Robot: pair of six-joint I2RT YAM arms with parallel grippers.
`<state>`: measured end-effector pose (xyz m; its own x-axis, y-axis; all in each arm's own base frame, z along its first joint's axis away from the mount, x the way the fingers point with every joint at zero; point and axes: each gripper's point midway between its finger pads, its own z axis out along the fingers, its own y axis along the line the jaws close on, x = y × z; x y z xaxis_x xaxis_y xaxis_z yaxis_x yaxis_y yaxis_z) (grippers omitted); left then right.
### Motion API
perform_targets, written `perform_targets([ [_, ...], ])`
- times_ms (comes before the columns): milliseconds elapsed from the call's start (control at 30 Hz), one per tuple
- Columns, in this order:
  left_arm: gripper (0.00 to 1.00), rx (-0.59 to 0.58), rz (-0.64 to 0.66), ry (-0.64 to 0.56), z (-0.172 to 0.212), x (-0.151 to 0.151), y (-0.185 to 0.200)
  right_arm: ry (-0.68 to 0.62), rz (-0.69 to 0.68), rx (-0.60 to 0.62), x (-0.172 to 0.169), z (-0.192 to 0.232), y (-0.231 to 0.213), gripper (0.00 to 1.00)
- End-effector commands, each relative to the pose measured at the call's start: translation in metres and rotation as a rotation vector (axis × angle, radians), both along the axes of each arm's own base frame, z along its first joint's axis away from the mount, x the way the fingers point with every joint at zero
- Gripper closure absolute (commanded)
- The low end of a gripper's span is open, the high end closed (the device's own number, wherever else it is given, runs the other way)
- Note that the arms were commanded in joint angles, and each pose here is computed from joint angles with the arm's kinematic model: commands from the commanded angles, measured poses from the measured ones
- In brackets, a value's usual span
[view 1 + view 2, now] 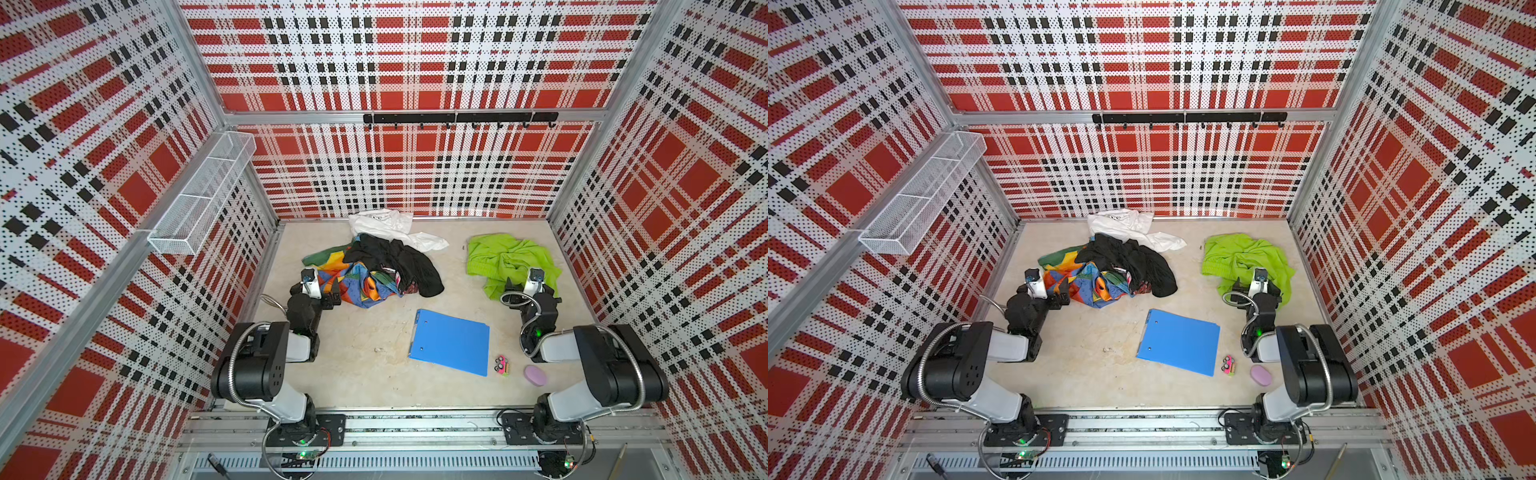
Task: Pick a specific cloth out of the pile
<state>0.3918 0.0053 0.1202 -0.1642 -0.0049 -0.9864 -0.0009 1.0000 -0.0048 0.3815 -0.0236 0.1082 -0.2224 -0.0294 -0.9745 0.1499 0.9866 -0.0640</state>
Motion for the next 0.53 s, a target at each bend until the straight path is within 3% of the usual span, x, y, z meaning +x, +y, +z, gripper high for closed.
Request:
perform_targets([
  [0,0.01,-0.013,-0.011,-0.046,0.0122,0.0032,-0.0015,-0.142,0.099,0.026,0.007,0.0311,0.0106,0.0],
  [500,0.01,-0.012,-0.012,-0.046,0.0121,0.0032,-0.0018,-0.131,0.087,0.02,0.006,0.0293,0.0086,0.0],
])
